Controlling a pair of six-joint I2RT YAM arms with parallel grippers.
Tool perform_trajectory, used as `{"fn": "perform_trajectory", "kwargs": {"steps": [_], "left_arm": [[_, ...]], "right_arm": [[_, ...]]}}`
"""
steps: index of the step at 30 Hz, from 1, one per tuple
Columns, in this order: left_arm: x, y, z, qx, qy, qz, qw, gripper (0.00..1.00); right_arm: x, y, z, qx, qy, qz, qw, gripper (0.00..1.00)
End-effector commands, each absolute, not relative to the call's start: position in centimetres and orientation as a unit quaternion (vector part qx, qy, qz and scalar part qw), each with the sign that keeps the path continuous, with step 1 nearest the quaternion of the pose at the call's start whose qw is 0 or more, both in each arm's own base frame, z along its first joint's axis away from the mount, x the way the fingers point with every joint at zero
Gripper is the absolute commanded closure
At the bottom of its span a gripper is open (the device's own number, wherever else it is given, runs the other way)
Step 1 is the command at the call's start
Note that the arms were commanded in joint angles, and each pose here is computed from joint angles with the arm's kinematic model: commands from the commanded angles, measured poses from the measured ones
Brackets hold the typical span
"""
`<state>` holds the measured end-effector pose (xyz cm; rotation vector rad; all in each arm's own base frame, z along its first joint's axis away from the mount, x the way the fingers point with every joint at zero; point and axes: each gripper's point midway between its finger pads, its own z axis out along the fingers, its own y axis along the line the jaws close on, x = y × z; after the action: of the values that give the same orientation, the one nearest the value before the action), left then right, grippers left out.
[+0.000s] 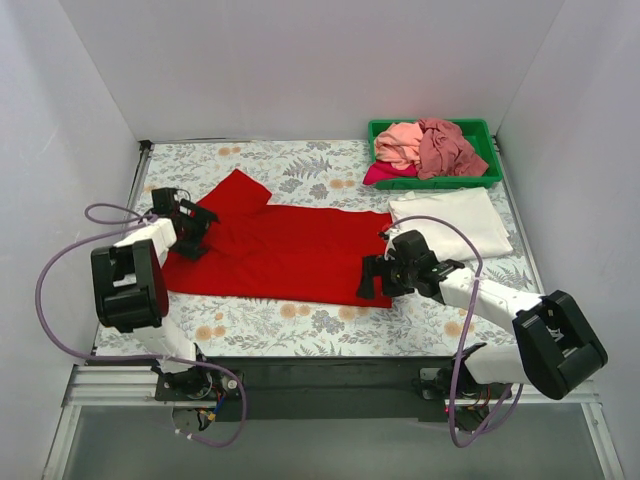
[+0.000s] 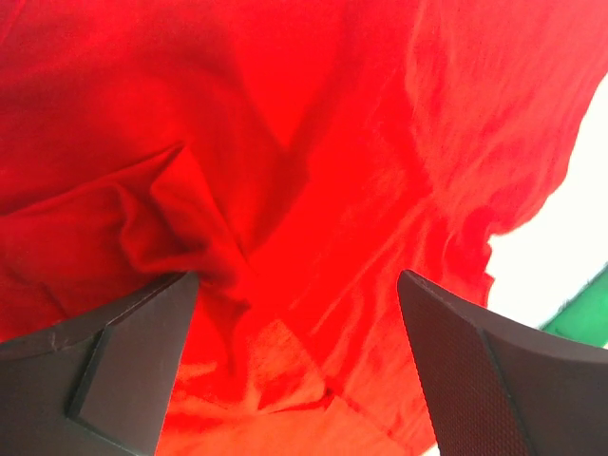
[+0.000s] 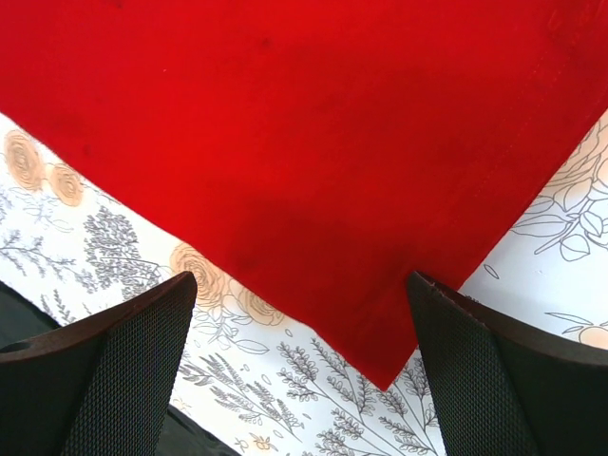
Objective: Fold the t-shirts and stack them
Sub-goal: Fold the tshirt
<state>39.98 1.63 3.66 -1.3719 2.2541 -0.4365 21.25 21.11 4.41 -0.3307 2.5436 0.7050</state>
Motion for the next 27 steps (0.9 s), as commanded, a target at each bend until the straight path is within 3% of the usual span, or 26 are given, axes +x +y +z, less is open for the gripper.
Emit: {"fn": "perform_trajectory", "kwargs": {"steps": [1,11,16,21,25,27], "left_arm": [[31.6,0.4,-0.4,-0.530,0.830,-0.102,0.139,0.13],[25.1,2.5,4.5,-0.591,0.775,-0.049,0.220,0.12],[26.9,3.2,8.2,-0.579,0.761,-0.070,0.283,0.12],[32.1,2.6,12.5,-0.530,0.779,-0.118,0.313,0.11],[36.3,3.0,12.7,-0.505,0.803,-0.111,0.296,0.11],[38.1,3.2,10.2,-0.495,0.822,-0.099,0.265,0.11]], "right_arm": [[20.8,21.0,3.4,-0.126,0.929,0.257,0.233,0.02],[17.6,18.1,1.7,-0.113,0.940,0.233,0.223,0.02],[19.3,17.4,4.4,-0.134,0.932,0.205,0.266,0.02],[22.6,18.0,9.5,-0.146,0.916,0.189,0.323,0.02],[24.1,17.8,11.7,-0.146,0.911,0.170,0.346,0.02],[24.4,17.8,12.1,-0.145,0.909,0.167,0.352,0.02]]}}
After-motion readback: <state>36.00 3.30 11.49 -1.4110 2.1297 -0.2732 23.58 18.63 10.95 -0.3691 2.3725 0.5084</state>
